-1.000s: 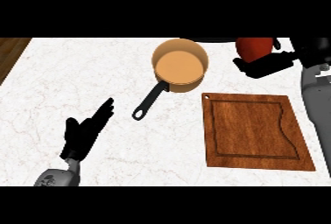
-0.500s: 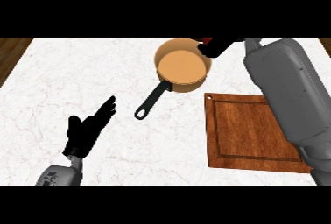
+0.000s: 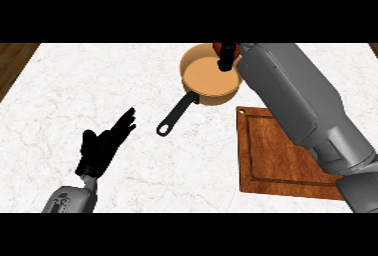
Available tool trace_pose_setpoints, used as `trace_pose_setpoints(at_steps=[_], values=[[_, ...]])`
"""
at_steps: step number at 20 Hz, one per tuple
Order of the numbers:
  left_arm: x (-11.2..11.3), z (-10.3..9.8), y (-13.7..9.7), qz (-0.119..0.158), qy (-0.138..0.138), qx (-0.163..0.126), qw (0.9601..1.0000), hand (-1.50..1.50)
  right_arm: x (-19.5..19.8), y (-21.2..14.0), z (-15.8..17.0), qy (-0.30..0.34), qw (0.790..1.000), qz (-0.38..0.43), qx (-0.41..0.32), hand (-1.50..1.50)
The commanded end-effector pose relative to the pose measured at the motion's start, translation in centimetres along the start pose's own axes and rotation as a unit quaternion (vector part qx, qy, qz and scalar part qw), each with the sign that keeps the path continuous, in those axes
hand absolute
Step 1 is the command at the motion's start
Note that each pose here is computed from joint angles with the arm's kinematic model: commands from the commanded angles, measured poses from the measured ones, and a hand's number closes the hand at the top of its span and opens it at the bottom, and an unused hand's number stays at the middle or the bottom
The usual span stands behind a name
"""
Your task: Pick the bell pepper from the cutting board and place it in the pot
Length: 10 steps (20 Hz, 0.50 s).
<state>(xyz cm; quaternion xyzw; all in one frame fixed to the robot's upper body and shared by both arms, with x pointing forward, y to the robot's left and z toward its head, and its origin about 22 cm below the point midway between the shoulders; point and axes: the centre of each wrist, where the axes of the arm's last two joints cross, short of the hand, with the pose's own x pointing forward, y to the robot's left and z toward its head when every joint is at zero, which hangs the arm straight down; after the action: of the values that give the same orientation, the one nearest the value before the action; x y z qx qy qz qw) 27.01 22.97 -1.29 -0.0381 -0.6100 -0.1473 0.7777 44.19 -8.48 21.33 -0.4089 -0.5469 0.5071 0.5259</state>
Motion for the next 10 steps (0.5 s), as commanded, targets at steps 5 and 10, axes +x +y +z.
trace_pose_setpoints(at_steps=[5,10], values=[[-0.5,0.0,-0.3,-0.006,0.011,-0.001,0.9999,0.0,1.5,3.7,-1.9,0.121,0.975,0.033,0.184,-1.5],[-0.1,0.0,-0.4,0.001,0.006,-0.014,0.9999,0.0,3.3,4.5,-2.0,0.079,0.985,-0.037,0.151,-1.5]])
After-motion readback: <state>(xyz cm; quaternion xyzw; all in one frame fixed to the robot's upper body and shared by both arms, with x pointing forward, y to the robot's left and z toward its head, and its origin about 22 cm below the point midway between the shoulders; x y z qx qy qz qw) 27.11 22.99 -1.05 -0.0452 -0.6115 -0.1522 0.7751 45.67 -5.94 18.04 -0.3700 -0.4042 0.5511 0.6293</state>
